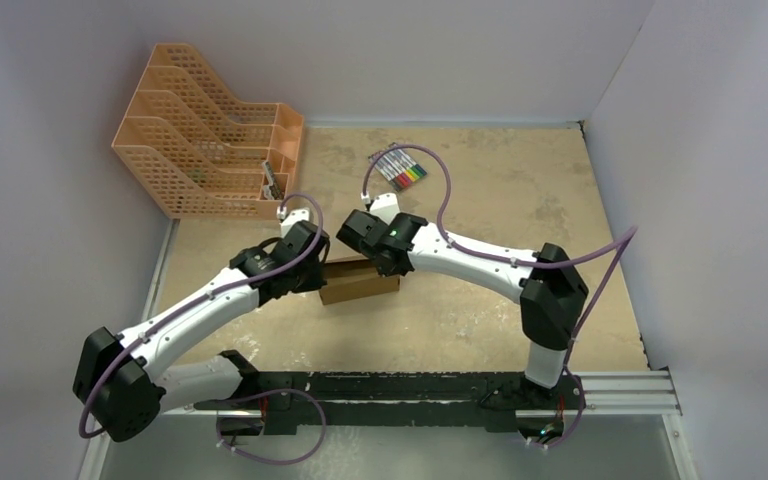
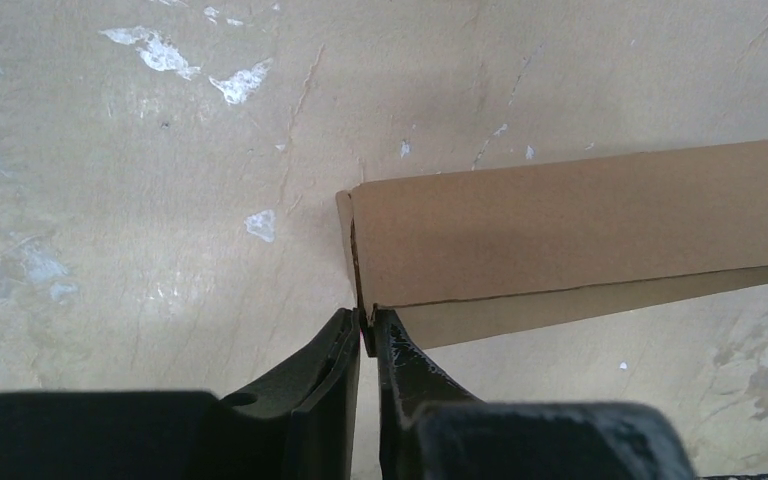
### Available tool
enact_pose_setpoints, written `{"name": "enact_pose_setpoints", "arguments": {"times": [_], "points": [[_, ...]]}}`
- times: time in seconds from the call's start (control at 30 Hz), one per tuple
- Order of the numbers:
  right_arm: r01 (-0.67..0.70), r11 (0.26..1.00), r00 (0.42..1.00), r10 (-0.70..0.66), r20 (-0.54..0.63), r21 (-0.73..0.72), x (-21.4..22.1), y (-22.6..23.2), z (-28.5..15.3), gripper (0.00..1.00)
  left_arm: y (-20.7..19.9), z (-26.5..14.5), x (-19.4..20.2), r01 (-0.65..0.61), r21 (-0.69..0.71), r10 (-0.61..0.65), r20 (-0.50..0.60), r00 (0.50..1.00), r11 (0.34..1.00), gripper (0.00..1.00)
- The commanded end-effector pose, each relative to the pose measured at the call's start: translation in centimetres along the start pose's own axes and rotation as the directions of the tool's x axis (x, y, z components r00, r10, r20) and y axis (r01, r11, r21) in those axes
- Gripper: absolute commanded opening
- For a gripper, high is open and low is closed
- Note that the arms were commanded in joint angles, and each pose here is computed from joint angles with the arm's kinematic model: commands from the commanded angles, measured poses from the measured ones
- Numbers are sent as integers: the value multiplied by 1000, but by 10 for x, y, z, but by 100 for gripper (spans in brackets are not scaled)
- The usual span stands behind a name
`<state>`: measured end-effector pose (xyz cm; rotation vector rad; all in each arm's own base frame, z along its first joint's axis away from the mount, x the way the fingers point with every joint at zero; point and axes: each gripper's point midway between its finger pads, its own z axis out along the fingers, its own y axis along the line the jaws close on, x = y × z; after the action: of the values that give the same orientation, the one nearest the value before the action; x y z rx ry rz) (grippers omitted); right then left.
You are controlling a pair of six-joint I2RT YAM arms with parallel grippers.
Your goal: Fold the paper box
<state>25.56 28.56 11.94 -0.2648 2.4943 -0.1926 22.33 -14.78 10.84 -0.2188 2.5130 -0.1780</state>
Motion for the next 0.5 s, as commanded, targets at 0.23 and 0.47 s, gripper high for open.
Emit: {"name": "enact_pose_setpoints", "arguments": {"times": [0.23,0.47], "points": [[-89,986,993,99,67,-140,-20,-9,-45,50,-14,-46,-36,115,190,-150,181,972,975,40],[-232,921,964,262,57,-314,-45,-18,-60,65,8,-72,-56,323,196,-369,281,886,926,83]]}}
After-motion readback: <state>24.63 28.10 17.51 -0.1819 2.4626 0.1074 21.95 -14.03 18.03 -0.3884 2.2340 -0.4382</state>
